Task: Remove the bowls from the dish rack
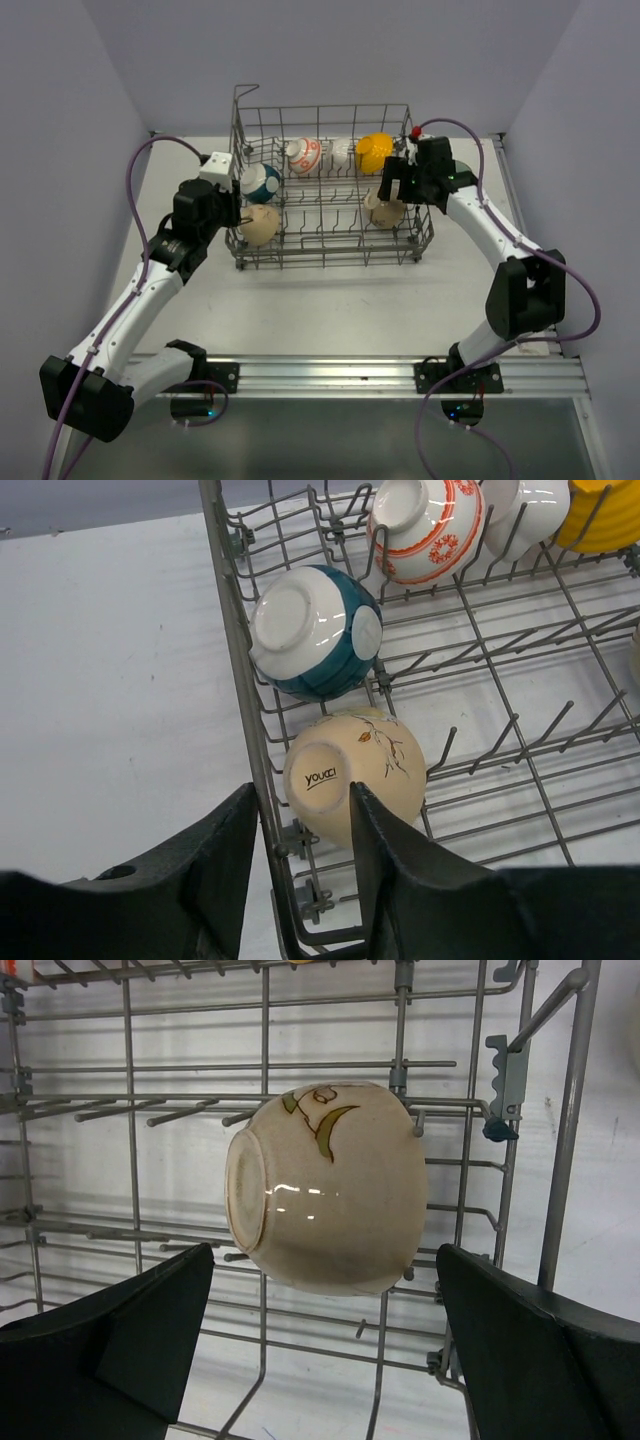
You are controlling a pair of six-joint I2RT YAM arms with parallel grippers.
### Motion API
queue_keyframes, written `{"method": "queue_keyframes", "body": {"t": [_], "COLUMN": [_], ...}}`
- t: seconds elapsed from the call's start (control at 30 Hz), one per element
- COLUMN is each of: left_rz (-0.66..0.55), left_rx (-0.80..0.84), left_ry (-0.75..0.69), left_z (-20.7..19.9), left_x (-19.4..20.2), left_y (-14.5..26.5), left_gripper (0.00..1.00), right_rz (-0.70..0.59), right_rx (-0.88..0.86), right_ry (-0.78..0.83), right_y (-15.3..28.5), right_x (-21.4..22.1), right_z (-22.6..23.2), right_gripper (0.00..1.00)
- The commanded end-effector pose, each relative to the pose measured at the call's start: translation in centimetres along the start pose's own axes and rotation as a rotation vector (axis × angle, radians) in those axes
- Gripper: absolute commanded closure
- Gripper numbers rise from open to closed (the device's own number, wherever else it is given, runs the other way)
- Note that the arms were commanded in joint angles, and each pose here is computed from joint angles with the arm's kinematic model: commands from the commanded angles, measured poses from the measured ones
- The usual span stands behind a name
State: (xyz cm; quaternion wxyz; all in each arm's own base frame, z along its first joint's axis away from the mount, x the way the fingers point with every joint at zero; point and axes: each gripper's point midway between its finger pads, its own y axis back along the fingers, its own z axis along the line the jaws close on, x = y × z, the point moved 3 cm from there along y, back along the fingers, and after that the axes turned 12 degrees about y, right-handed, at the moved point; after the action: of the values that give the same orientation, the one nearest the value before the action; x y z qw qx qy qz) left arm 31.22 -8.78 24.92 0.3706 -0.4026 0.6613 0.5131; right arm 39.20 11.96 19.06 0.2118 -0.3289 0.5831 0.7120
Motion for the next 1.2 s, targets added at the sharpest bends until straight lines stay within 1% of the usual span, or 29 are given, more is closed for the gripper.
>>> {"method": "queue_keyframes", "body": {"t": [0.0, 0.17, 0.2, 0.43, 0.5, 0.8, 0.83, 0.93, 1.17], "left_rz": [-0.029, -0.037, -0.039, -0.055, -0.047, -0.045, -0.044, -0.054, -0.073], "left_rx": [-0.017, -0.051, -0.059, -0.067, -0.053, -0.035, -0.033, -0.022, -0.021], "left_ry": [-0.023, -0.046, -0.053, -0.087, -0.097, -0.111, -0.146, -0.178, -0.197], "left_z": [0.1, 0.7, 0.8, 1.1, 0.9, 0.7, 0.8, 0.9, 1.0], "left_x": [-0.8, -1.0, -1.0, -1.2, -1.1, -0.9, -0.9, -0.8, -0.9], "left_y": [0.3, 0.3, 0.3, 0.3, 0.1, 0.0, 0.0, 0.1, 0.4], "left_gripper": [0.57, 0.67, 0.72, 0.82, 0.91, 0.95, 0.96, 1.00, 1.00], "right_rz": [-0.021, -0.007, -0.008, 0.021, 0.036, 0.071, 0.070, 0.087, 0.137], "right_rx": [-0.021, -0.030, -0.026, 0.006, 0.018, 0.039, 0.035, 0.054, 0.064], "right_ry": [-0.025, -0.047, -0.054, -0.077, -0.081, -0.072, -0.069, -0.062, -0.056], "right_y": [-0.7, -1.5, -1.5, -1.8, -2.0, -2.5, -2.4, -2.3, -2.2], "right_x": [-0.9, -0.7, -0.7, -0.2, 0.1, 0.9, 0.9, 0.9, 1.6], "right_z": [0.5, 0.9, 0.9, 0.7, 0.6, 0.9, 1.1, 1.0, 1.1], "right_gripper": [0.01, 0.01, 0.02, 0.02, 0.01, 0.01, 0.01, 0.01, 0.01]}}
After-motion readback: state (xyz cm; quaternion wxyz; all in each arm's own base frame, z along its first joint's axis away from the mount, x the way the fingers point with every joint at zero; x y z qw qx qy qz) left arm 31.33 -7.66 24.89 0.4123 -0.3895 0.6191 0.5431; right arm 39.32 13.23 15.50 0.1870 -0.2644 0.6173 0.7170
